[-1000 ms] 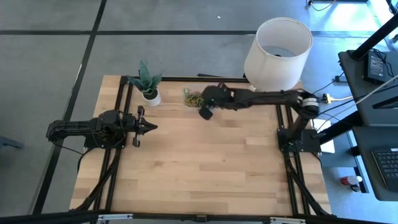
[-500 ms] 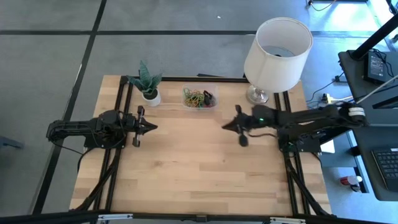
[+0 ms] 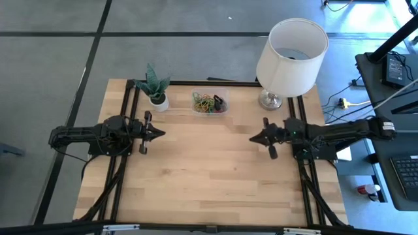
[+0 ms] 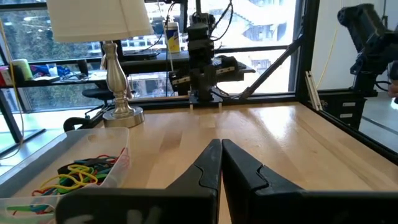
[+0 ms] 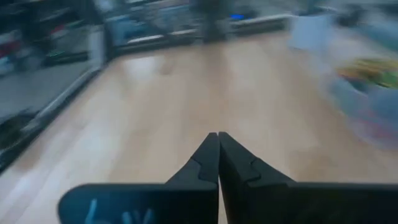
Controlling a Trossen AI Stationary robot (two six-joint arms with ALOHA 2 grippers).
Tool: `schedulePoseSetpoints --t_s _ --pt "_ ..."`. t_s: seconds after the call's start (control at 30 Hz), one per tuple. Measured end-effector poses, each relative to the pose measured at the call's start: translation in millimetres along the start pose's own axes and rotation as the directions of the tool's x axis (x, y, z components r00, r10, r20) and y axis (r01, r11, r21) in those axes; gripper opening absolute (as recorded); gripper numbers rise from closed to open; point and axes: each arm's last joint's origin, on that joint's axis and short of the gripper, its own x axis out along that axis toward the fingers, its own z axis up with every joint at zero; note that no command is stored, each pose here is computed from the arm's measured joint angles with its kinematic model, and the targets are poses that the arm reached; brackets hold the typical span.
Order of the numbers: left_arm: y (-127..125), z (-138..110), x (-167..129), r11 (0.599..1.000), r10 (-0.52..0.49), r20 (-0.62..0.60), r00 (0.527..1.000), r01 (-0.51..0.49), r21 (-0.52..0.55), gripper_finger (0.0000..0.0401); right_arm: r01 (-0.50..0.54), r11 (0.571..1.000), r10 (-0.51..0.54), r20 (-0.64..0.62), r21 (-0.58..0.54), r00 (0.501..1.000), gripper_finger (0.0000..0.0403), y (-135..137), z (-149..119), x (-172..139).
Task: Pick and place rubber bands into bin
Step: Return to Home Position
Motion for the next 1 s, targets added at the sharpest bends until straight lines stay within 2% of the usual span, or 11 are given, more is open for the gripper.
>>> schedulePoseSetpoints --t_s 0.1,0.2,0.33,0.73,1.0 --pt "0 0 0 1.0 0.0 0.0 1.0 0.0 0.0 0.0008 0.107 0.993 -0.109 0.042 0.048 0.993 0.0001 -3 -7 -6" --pt "0 0 0 1.0 0.0 0.0 1.0 0.0 0.0 0.0007 0.138 0.989 -0.144 0.108 0.061 0.984 0.0001 -3 -1 -10" --pt "0 0 0 1.0 0.0 0.0 1.0 0.0 0.0 0.0004 0.129 0.989 -0.139 0.157 0.073 0.978 0.0 -1 4 -15" --pt "0 0 0 1.0 0.0 0.0 1.0 0.0 0.0 0.0004 0.042 0.996 -0.053 0.142 0.079 0.988 0.0 10 1 -30" --pt "0 0 0 1.0 0.0 0.0 1.0 0.0 0.0 0.0004 0.04 0.998 -0.046 0.154 0.044 0.987 0.0 11 0 -39"
